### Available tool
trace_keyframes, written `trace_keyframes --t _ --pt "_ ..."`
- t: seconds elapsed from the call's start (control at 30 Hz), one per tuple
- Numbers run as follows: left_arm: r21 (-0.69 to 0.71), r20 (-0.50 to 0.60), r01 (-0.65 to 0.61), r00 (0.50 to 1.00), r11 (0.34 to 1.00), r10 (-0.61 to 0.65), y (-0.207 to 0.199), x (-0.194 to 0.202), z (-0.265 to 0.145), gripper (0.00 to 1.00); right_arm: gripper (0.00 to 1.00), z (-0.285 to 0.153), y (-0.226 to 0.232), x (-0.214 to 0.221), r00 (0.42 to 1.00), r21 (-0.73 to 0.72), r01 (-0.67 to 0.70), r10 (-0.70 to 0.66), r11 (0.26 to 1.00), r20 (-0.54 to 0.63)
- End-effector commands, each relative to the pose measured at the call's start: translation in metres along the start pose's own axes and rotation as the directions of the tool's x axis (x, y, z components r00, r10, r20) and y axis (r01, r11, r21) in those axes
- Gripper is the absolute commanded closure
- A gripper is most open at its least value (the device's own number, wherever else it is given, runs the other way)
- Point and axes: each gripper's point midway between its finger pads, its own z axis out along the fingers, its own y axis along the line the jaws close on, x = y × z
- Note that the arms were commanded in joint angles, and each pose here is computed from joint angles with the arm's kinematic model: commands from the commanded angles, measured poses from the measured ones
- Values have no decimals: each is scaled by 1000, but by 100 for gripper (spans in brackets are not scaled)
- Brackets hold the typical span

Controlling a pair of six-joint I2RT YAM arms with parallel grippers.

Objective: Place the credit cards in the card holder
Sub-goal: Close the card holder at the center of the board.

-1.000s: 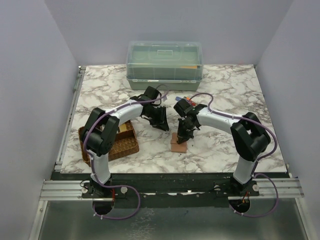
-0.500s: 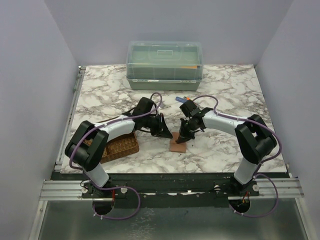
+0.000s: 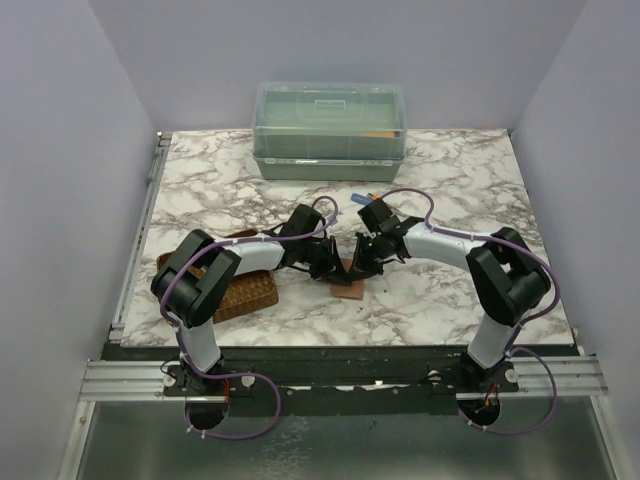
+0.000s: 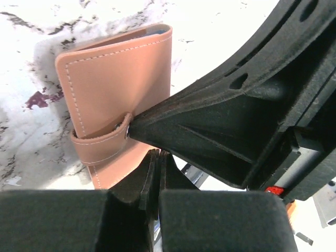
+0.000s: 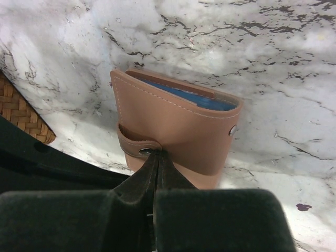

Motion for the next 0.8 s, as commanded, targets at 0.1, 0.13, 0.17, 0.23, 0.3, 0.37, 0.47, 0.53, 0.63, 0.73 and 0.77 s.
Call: trace_keyframes --t 0.1,0.13,0.17,0.23,0.3,0.37,0.47,0.53,0.63,0.73,0.77 --pt "-39 111 -29 993 999 33 6 -25 -10 100 100 24 -47 3 1000 146 14 -17 989 19" --pt "-37 118 -25 993 999 29 7 -28 -13 100 100 24 -47 3 1000 146 15 -18 989 18" --pt "-34 125 -26 992 999 30 7 -31 -15 100 100 24 -48 3 1000 148 16 -19 989 18" --pt "-27 126 -31 991 999 34 5 -34 -16 100 100 23 -48 2 1000 147 18 -21 989 18" --pt "-20 112 -28 993 999 30 4 -34 -13 100 100 23 -47 1 1000 145 21 -23 989 17" --pt "-14 102 -25 994 1000 26 3 -35 -9 100 100 22 -46 0 1000 143 21 -24 989 18" --pt "-18 92 -25 995 1000 27 4 -34 -5 100 100 21 -45 0 999 141 23 -26 990 19" --pt "-19 83 -29 996 999 30 4 -32 -2 100 100 21 -44 0 1000 139 23 -26 990 18" --pt "-31 76 -23 997 999 25 9 -29 1 100 100 21 -44 0 1000 138 23 -25 990 16" --pt "-58 78 -6 997 998 11 19 -28 5 100 100 21 -44 0 1000 138 25 -27 990 16" --pt "-68 79 1 997 998 4 23 -27 5 100 100 21 -44 0 1000 139 24 -27 990 15"
